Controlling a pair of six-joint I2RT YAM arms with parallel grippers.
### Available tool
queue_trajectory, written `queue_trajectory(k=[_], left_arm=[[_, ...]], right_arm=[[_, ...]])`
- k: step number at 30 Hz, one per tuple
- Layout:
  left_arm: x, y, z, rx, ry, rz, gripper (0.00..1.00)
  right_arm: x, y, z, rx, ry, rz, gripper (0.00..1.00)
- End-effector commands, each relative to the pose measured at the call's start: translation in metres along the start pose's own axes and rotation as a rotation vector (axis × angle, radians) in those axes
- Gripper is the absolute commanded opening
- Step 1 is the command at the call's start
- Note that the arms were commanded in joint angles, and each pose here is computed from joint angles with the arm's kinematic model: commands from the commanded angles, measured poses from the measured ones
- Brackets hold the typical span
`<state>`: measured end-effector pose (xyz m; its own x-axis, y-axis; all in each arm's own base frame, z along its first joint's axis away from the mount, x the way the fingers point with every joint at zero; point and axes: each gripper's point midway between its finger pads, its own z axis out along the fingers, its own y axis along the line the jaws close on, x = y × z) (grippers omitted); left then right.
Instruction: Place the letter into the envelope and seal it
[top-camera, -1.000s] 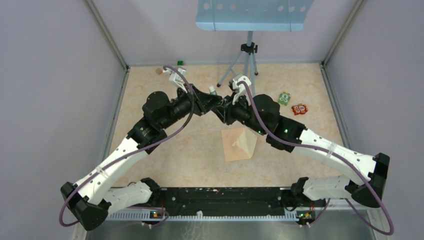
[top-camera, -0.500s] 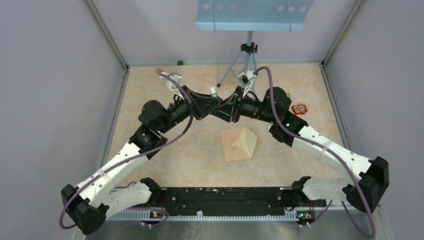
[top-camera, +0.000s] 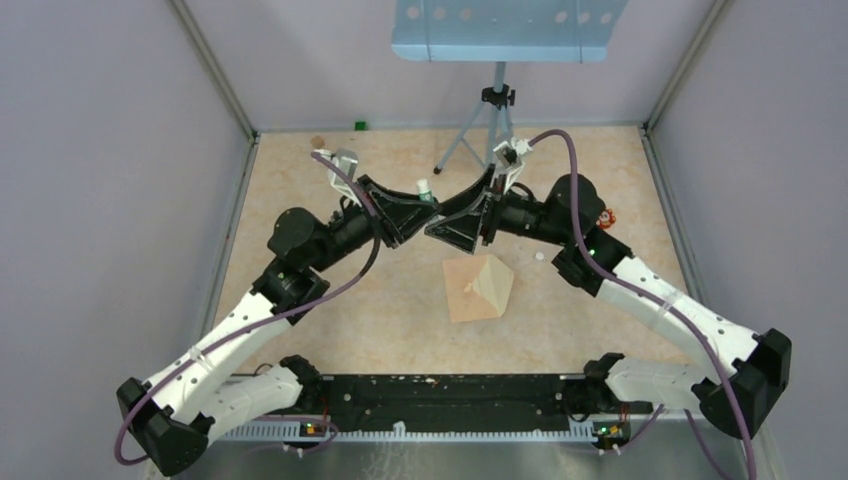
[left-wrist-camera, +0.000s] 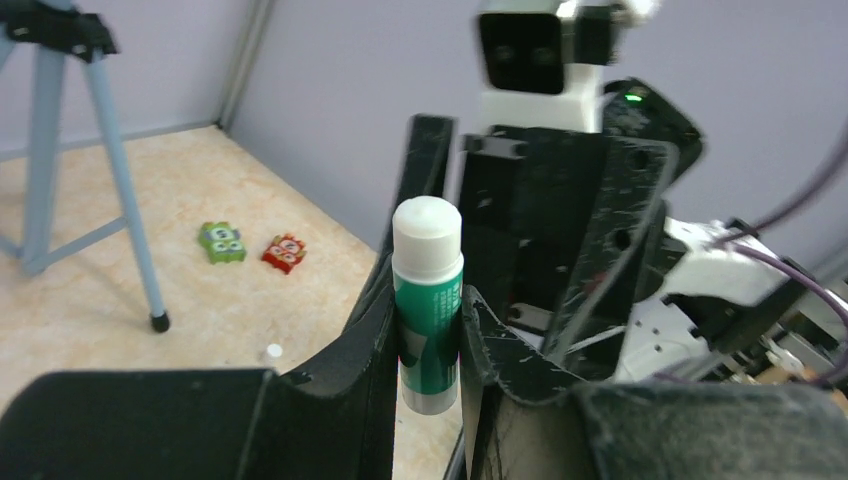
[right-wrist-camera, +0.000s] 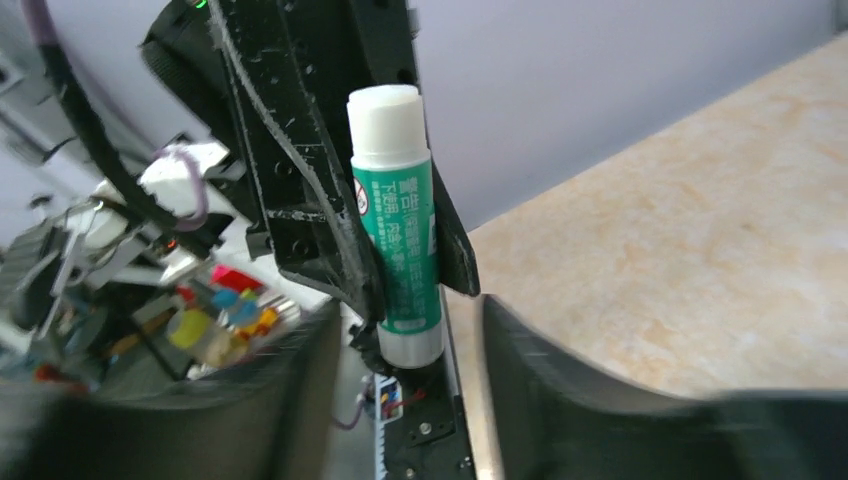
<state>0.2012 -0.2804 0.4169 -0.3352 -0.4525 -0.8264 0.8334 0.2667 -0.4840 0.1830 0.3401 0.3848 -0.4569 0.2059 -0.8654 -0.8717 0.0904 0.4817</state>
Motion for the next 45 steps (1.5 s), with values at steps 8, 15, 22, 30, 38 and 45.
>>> queue_trajectory(k=[8,15,22,30,38,45], left_arm=[[-0.022,0.064,0.010,-0.414,-0.046,-0.129,0.00],[-0.015,0.080,0.015,-0.487,-0.018,-0.175,0.00],[-0.012,0.082,0.017,-0.492,-0.017,-0.193,0.00],[-0.013,0.079,0.015,-0.482,-0.024,-0.193,0.00],[-0.022,0.066,0.013,-0.417,-0.055,-0.167,0.00],[-0.031,0.023,0.007,-0.191,-0.080,-0.046,0.00]], right_arm=[[-0.042,-0.044,-0.033,0.685,-0.092,-0.401,0.79],[-0.038,-0.062,-0.023,0.814,-0.048,-0.474,0.58],[-0.031,-0.066,0.001,0.803,-0.033,-0.490,0.52],[-0.027,-0.072,0.016,0.804,-0.021,-0.489,0.42],[-0.029,-0.066,0.017,0.762,-0.041,-0.465,0.20],[-0.041,-0.026,0.011,0.400,-0.097,-0.328,0.09]])
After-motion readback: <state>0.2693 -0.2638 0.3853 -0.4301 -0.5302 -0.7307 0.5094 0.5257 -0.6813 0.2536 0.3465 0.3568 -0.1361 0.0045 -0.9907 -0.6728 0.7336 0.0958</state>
